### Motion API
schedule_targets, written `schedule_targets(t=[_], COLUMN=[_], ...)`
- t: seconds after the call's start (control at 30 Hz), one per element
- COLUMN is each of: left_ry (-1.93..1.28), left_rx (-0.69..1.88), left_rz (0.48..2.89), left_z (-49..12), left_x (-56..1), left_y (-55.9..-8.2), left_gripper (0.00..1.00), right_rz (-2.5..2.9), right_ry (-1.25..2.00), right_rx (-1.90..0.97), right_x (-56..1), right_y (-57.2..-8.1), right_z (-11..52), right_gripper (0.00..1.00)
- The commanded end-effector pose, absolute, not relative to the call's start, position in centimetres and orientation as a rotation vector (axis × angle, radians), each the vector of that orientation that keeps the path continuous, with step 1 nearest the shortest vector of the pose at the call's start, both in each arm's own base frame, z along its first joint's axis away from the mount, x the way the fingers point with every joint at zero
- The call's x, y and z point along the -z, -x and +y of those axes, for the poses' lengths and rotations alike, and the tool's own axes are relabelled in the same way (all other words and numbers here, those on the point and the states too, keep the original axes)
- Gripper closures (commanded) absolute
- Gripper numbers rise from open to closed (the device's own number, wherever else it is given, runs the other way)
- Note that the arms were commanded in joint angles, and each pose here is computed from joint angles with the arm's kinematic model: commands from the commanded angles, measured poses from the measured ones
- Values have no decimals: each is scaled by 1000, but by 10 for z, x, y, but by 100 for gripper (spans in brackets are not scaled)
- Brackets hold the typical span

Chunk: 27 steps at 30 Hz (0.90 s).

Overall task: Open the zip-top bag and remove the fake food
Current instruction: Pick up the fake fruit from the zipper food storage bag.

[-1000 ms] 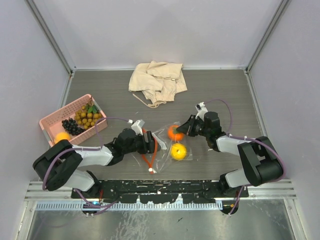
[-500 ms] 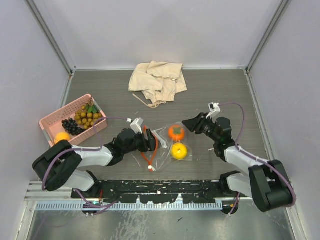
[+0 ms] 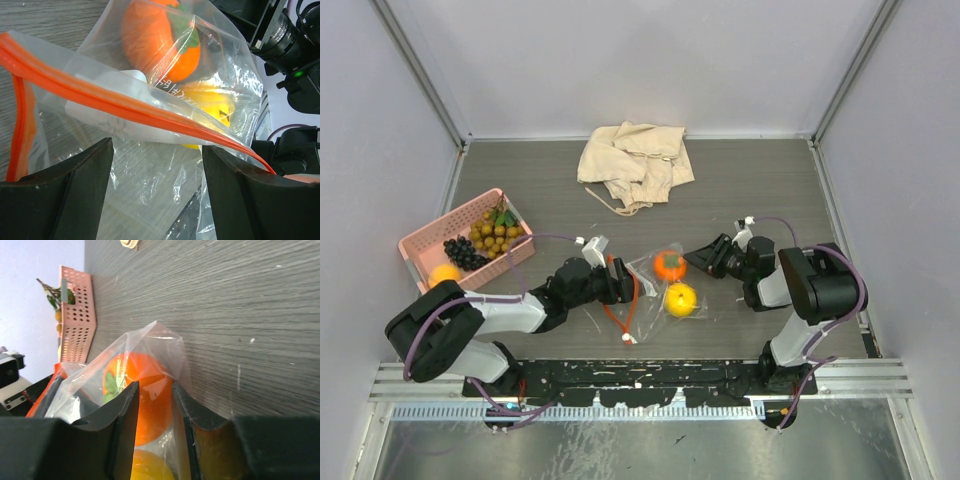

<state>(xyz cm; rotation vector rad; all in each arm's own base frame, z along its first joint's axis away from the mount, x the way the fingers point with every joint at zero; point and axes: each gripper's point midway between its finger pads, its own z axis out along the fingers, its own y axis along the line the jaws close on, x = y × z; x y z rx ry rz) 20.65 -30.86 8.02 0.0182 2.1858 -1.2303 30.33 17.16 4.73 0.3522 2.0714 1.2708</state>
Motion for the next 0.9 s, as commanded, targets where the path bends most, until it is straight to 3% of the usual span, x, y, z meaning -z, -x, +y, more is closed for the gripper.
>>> schedule_targets(t=[0.0, 0.4, 0.87], left_ry=[-19, 20, 36], left_rx=[1260, 1187, 1140], left_rz=[2092, 2083, 2081], left_z=[-314, -312, -309], left_x=[-101, -106, -107], left_y=[-215, -229, -236], left_gripper=[27, 18, 18], right_rz=[1943, 2079, 2107], right_ry=[-216, -29, 125], right_rx=[-1376, -1310, -1334], right_x=[-83, -65, -60], right_y=[-303, -291, -278], right_z=[183, 214, 238], right_gripper=[65, 82, 85])
